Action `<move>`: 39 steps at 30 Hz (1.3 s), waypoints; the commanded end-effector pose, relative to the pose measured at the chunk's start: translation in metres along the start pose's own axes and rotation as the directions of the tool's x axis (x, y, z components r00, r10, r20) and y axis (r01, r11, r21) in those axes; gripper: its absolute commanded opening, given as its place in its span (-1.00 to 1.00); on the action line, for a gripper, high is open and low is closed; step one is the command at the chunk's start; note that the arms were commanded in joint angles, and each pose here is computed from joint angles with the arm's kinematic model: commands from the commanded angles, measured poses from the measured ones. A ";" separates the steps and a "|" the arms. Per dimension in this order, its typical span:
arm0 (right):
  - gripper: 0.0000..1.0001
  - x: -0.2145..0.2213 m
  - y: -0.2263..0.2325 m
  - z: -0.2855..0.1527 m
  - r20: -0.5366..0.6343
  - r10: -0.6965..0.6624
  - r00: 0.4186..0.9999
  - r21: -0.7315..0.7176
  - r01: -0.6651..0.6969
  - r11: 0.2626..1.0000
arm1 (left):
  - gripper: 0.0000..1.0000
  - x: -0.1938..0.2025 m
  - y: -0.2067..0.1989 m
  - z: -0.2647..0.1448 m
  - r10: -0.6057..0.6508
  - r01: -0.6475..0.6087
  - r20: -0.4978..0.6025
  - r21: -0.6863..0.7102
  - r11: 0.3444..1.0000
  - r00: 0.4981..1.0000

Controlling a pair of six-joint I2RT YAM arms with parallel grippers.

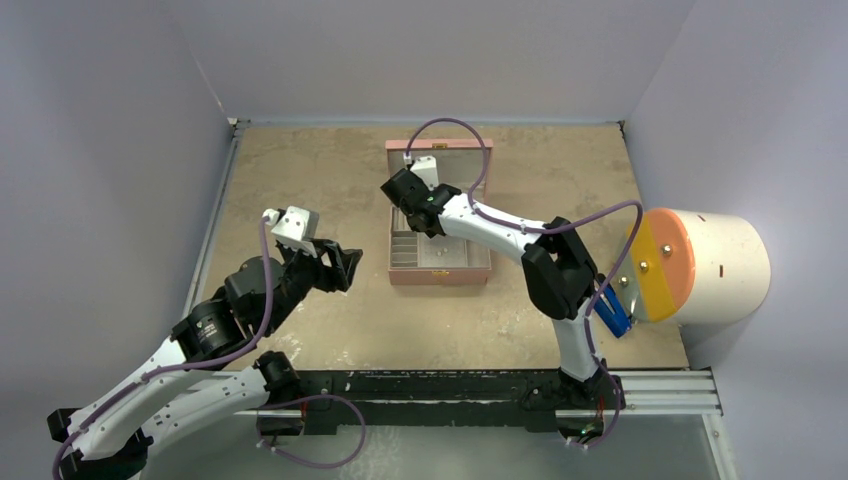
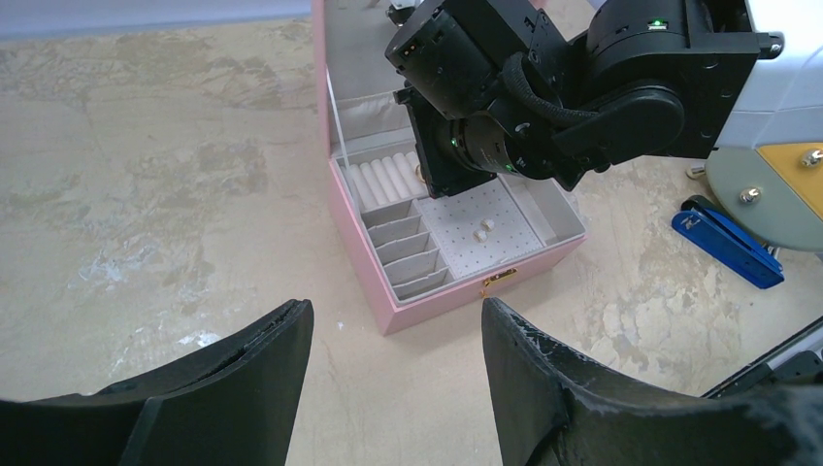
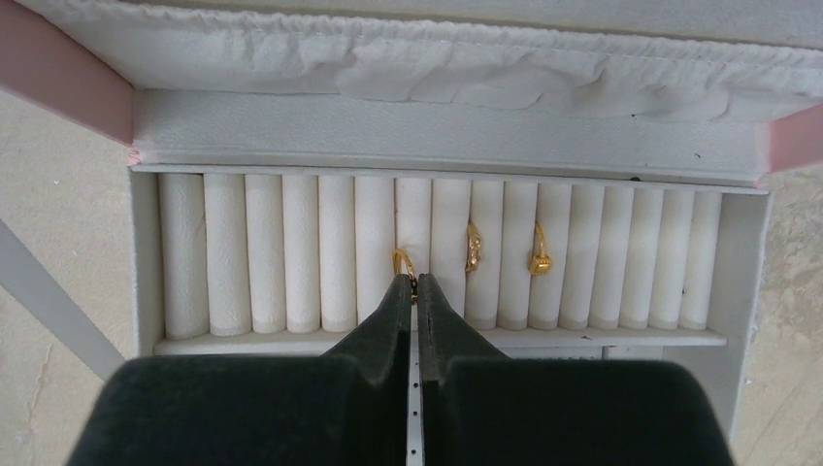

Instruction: Organize the mixed jewelry

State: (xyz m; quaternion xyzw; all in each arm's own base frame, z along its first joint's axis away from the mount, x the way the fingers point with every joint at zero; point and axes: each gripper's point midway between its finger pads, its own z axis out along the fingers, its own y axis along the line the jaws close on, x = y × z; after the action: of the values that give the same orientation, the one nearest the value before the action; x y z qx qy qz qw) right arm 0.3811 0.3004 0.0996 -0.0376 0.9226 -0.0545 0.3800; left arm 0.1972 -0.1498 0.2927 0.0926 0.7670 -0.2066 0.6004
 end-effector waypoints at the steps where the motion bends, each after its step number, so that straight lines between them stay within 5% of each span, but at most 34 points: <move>1: -1.00 -0.010 0.003 0.000 0.015 0.032 0.999 0.007 -0.032 0.999 | 0.28 -0.005 0.002 0.001 0.011 -0.011 0.018 -0.012 1.000 1.000; 34: -1.00 0.020 0.007 0.032 -0.086 0.040 0.995 -0.050 -0.044 0.998 | 0.28 -0.002 0.003 0.005 0.020 -0.020 0.006 -0.022 1.000 1.000; 39: -0.83 -0.003 -0.002 0.011 -0.032 0.055 0.998 -0.056 -0.057 0.997 | 0.28 0.000 0.004 0.006 0.025 -0.025 -0.001 -0.029 0.999 1.000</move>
State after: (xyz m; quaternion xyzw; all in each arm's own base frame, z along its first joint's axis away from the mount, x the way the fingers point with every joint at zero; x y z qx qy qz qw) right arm 0.3903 0.3006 0.0822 -0.0268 0.9325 -0.0335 0.3587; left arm 0.2000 -0.1510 0.2883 0.0938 0.7721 -0.1994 0.5960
